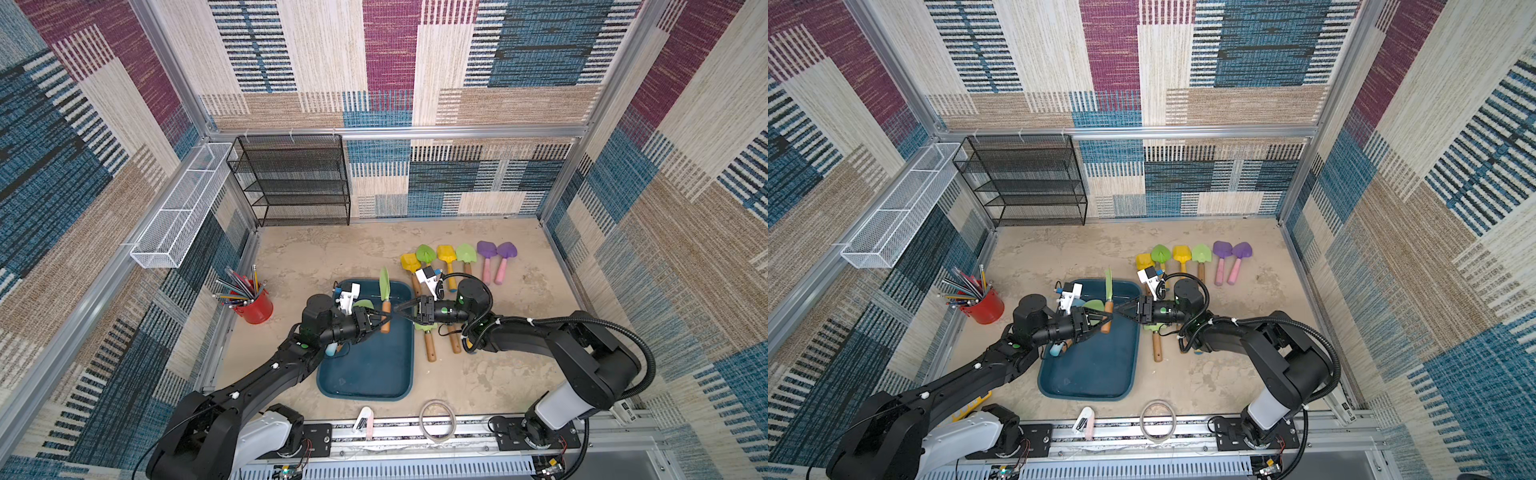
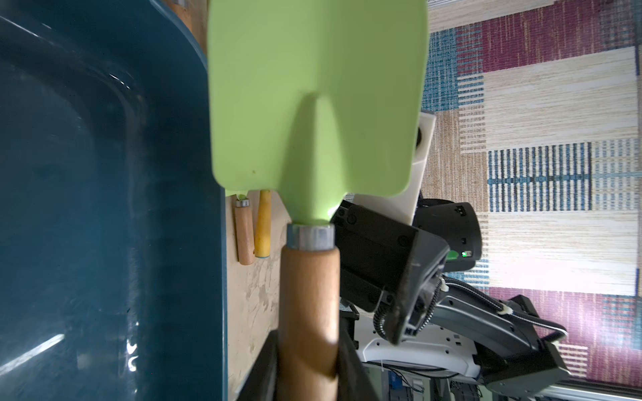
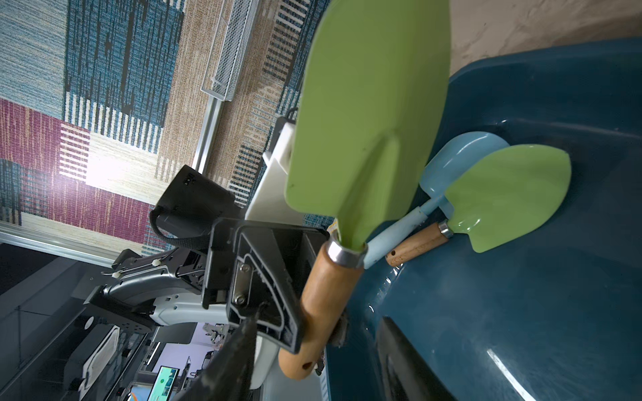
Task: Take the shovel out of the storage box
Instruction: Pick up the shovel from the storage box.
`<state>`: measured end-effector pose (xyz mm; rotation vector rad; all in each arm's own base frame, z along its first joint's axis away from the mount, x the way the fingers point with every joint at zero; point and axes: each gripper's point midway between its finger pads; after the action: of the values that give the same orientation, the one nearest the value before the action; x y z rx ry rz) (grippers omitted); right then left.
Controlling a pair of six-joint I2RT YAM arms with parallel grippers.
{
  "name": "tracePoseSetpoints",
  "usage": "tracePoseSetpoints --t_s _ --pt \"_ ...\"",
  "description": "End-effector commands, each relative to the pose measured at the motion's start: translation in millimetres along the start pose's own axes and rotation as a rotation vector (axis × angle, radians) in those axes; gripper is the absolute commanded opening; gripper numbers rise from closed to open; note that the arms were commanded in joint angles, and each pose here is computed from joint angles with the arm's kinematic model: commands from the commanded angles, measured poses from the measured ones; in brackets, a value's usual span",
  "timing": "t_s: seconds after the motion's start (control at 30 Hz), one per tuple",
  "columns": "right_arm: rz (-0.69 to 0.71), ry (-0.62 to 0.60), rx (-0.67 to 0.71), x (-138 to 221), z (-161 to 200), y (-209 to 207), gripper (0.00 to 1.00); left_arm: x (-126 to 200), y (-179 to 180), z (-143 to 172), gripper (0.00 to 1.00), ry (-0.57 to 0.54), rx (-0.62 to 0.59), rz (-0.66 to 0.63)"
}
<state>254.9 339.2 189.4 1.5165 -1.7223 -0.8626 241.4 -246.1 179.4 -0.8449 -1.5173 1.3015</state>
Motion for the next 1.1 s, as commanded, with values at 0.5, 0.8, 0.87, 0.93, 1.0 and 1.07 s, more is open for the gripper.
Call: tracePoseSetpoints --t_s 0.5,0.8,0.87,0.93,1.0,1.07 --pt "-0.201 -0.004 -0.032 -18 -17 19 0.42 -3 -20 7 0.03 0.062 -0.024 0.124" --pt "-0.244 0.005 -0.087 -22 -17 18 0.27 -5 -15 9 0.07 0.076 -0.011 0.114" --pt "-0.241 0.003 -0.095 -23 -17 16 0.23 -4 -15 8 0.10 0.076 -0.011 0.113" --pt "-0.237 0.002 -0.097 -22 -16 14 0.20 -4 -14 9 0.18 0.077 -0.013 0.106" --pt "-0.232 -0.001 -0.094 -21 -15 14 0.20 -4 -12 9 0.29 0.074 -0.019 0.090" --pt "-0.228 -0.003 -0.093 -20 -15 14 0.19 -3 -5 10 0.43 0.073 -0.014 0.041"
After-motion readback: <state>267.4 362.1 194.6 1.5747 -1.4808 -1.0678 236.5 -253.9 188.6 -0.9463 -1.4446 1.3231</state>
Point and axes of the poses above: each gripper's point midway between its finger pads, its own x axis back along the fingers, its own y axis along the line the jaws close on, z = x × y, and after that the axes turned 10 degrees about x, right-handed
